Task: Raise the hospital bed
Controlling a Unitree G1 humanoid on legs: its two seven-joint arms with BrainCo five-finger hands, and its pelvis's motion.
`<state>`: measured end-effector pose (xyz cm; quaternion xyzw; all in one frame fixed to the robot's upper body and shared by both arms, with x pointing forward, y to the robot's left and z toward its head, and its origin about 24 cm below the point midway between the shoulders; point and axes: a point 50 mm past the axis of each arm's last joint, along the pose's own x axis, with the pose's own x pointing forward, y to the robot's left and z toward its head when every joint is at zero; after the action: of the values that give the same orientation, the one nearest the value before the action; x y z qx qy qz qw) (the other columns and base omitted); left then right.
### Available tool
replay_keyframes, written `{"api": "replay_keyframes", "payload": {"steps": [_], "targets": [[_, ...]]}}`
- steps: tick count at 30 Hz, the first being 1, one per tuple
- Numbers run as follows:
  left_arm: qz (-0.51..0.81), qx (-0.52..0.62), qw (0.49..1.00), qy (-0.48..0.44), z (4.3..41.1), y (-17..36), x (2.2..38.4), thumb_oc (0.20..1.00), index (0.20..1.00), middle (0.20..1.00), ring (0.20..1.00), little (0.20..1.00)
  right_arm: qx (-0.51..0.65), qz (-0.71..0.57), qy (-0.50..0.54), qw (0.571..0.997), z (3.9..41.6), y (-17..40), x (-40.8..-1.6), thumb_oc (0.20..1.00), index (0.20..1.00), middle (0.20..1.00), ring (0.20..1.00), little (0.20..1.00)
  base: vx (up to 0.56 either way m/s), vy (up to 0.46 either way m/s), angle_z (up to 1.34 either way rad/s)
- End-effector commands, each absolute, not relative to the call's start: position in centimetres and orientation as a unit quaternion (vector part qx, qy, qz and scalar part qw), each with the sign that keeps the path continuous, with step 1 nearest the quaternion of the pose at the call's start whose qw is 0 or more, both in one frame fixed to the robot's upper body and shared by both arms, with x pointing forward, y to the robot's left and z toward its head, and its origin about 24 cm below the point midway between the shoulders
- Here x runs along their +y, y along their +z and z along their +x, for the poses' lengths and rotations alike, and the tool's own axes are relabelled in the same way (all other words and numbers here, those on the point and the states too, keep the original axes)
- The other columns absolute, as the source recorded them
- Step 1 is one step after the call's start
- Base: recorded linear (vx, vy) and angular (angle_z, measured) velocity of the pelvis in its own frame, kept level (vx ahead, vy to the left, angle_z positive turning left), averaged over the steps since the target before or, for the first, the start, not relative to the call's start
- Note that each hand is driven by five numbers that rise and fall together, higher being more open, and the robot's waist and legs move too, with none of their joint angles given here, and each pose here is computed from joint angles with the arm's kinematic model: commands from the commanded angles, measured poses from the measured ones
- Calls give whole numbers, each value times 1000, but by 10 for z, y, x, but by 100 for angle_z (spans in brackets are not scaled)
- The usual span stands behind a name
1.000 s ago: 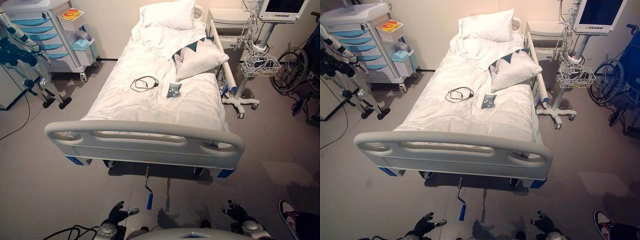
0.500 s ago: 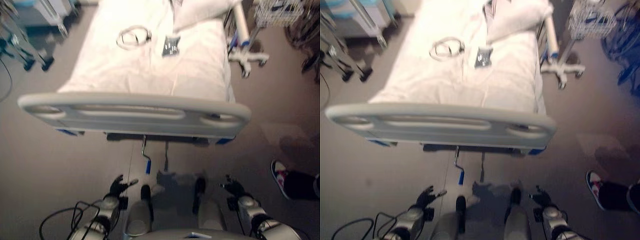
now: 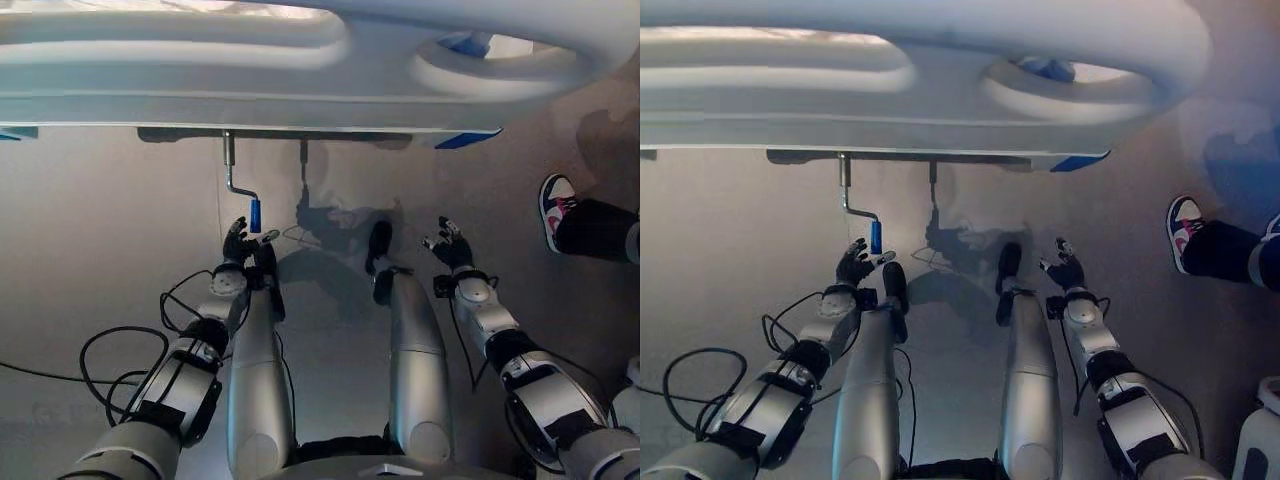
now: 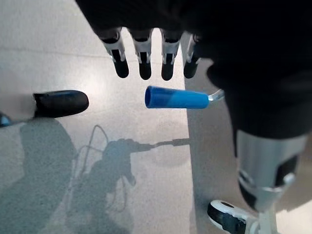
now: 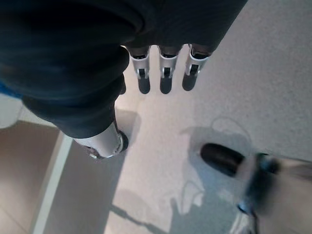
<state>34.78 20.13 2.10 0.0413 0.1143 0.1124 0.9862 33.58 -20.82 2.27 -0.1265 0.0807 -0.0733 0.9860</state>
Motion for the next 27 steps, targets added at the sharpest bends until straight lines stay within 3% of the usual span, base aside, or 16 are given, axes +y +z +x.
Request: {"api": "replay_keyframes", "payload": {"steps": [1, 8, 27], "targets": [[27, 91, 986, 136, 347, 28, 208, 1000, 1000, 1000, 1000, 1000, 25, -118, -62, 991, 332, 35, -201, 1000, 1000, 1000, 1000, 1000, 0, 0, 0], [1, 59, 987, 151, 356, 46, 206, 1000, 1000, 1000, 1000, 1000, -22, -131, -50, 990, 333, 51, -190, 1000, 1000, 1000, 1000, 1000, 32, 0, 2], [5, -9, 992, 128, 375, 94, 203, 1000, 1000, 1000, 1000, 1000, -49, -125, -80, 988, 338, 69, -210, 1000, 1000, 1000, 1000, 1000, 5, 10, 0]]}}
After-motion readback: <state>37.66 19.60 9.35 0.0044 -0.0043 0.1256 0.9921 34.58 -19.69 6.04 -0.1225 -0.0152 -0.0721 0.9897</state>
